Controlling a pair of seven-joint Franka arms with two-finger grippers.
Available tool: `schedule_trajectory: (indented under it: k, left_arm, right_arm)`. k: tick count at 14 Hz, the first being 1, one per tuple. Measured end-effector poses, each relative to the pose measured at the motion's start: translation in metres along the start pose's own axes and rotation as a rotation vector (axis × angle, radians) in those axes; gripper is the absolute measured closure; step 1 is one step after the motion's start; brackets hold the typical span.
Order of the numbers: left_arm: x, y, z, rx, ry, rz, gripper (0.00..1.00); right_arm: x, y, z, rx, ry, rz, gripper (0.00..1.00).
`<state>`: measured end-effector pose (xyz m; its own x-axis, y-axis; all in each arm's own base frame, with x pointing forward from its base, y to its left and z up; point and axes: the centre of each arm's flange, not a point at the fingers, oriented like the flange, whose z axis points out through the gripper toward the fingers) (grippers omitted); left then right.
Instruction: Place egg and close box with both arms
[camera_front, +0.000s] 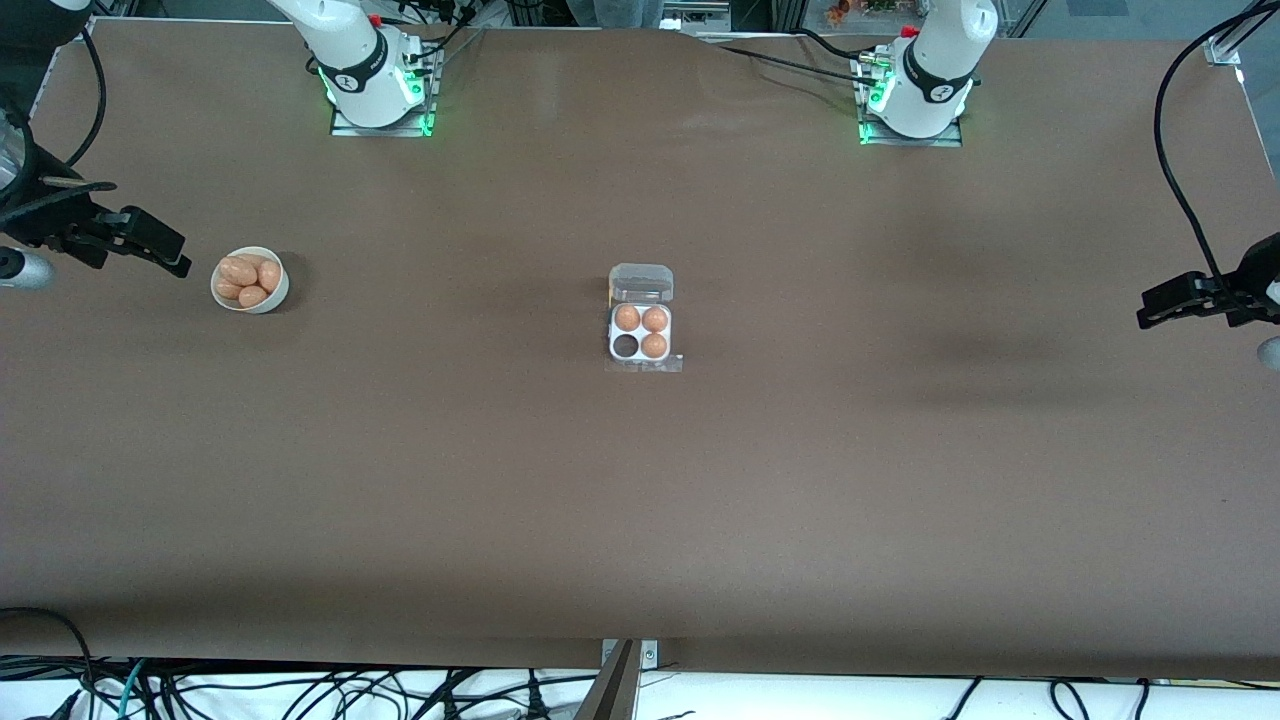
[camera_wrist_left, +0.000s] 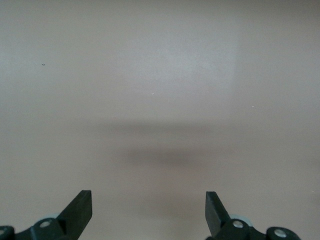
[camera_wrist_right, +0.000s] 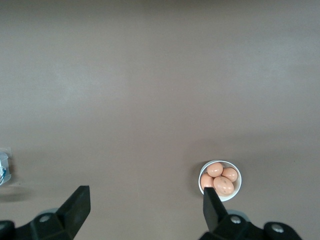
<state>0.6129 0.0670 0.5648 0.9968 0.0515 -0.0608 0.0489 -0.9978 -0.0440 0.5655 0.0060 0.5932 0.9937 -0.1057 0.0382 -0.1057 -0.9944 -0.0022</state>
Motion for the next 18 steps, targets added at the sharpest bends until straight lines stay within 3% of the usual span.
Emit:
schedule_trajectory:
  k: [5,9,12,18]
  left_arm:
    - [0.000,-0.002,0.000,0.000,0.000,-0.003,0.00]
    - [0.000,-0.003,0.000,0.000,0.000,-0.004,0.00]
    - [0.000,-0.004,0.000,0.000,0.000,-0.006,0.00]
    - [0.000,-0.004,0.000,0.000,0.000,-0.006,0.00]
  right_arm:
    - [0.001,0.001,0.007,-0.002,-0.018,0.003,0.00]
    - [0.011,0.007,0.061,-0.020,-0.159,0.013,0.00]
    - [0.018,0.051,0.109,-0.027,-0.239,0.061,0.00]
    - [-0.013,0.156,0.183,0.023,-0.221,0.019,0.00]
